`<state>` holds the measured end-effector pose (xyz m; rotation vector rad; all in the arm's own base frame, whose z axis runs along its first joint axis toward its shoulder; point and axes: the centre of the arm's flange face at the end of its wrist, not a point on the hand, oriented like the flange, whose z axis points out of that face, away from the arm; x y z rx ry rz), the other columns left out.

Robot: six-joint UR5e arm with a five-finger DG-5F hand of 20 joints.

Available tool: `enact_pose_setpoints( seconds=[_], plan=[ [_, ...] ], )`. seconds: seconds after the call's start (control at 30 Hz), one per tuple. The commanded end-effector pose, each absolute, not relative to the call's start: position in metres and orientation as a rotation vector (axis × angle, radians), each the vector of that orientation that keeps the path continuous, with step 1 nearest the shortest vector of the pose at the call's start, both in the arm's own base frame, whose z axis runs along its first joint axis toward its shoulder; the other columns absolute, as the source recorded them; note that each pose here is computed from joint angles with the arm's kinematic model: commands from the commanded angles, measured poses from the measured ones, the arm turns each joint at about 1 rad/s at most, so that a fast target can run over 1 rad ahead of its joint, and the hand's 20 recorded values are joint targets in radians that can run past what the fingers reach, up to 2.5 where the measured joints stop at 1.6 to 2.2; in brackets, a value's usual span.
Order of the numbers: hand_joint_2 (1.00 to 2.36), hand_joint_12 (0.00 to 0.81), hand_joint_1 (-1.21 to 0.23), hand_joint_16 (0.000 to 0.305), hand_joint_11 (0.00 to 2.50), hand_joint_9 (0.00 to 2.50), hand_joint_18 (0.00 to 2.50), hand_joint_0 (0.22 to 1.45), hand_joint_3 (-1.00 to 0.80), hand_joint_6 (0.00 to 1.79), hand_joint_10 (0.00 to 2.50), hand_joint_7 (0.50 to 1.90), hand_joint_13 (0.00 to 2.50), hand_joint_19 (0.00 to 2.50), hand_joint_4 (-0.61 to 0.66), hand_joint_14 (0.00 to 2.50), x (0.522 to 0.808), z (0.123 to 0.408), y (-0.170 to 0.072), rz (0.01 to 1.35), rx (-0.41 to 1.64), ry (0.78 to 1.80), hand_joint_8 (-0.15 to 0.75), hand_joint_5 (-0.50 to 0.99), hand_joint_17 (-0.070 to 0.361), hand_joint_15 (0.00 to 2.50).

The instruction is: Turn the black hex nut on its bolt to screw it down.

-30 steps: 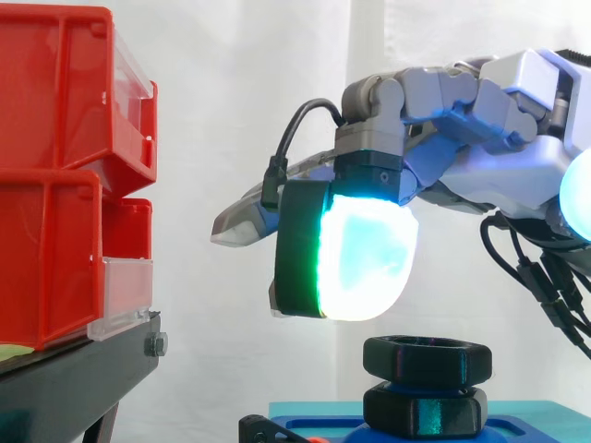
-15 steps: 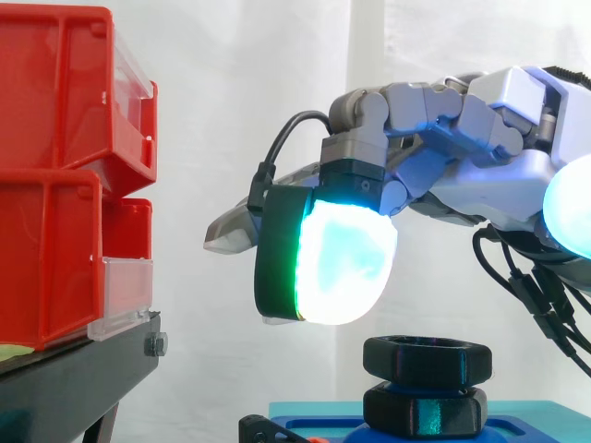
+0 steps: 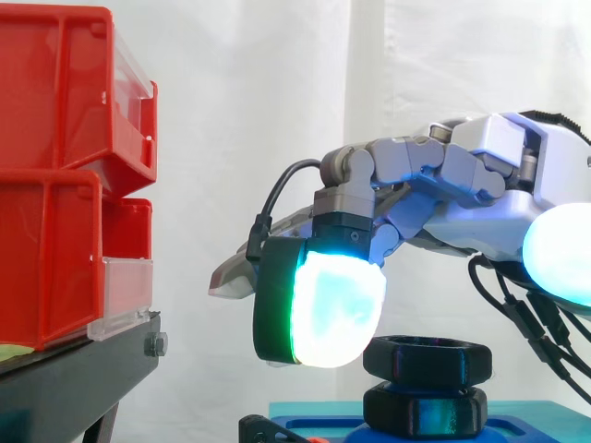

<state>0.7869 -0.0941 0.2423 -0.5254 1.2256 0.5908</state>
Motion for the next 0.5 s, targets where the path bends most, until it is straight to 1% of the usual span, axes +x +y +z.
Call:
enact_pose_setpoints(
  seconds=[0.0, 0.13, 0.27, 0.33, 0.37, 0.47],
  plan=[
    [1.0, 0.374, -0.14, 0.053, 0.21, 0.87, 0.57, 0.5, -0.5, 0.5, 0.01, 1.21, 0.63, 0.26, 0.27, 0.0, 0.787, 0.243, -0.098, 0.588, -0.521, 1.219, 0.307, -0.08, 0.119, 0.15],
    [1.0, 0.366, -0.1, 0.053, 0.22, 0.94, 0.58, 0.5, -0.5, 0.5, 0.01, 1.33, 0.66, 0.27, 0.24, 0.01, 0.788, 0.244, -0.099, 0.584, -0.526, 1.207, 0.311, -0.06, 0.119, 0.15],
    [1.0, 0.367, -0.09, 0.053, 0.22, 0.94, 0.59, 0.5, -0.5, 0.5, 0.01, 1.33, 0.66, 0.27, 0.24, 0.0, 0.788, 0.245, -0.101, 0.589, -0.519, 1.209, 0.312, -0.06, 0.119, 0.14],
    [1.0, 0.367, -0.09, 0.053, 0.22, 0.94, 0.59, 0.5, -0.5, 0.5, 0.01, 1.3, 0.65, 0.27, 0.25, 0.01, 0.788, 0.245, -0.102, 0.586, -0.52, 1.205, 0.309, -0.06, 0.119, 0.15],
    [1.0, 0.367, -0.09, 0.053, 0.22, 0.94, 0.59, 0.5, -0.5, 0.5, 0.01, 1.3, 0.65, 0.27, 0.25, 0.01, 0.788, 0.246, -0.107, 0.576, -0.523, 1.193, 0.309, -0.06, 0.119, 0.15],
    [1.0, 0.368, -0.1, 0.053, 0.21, 0.94, 0.59, 0.5, -0.5, 0.5, 0.01, 1.27, 0.65, 0.27, 0.25, 0.0, 0.788, 0.248, -0.109, 0.571, -0.533, 1.177, 0.309, -0.07, 0.119, 0.15]
  ],
)
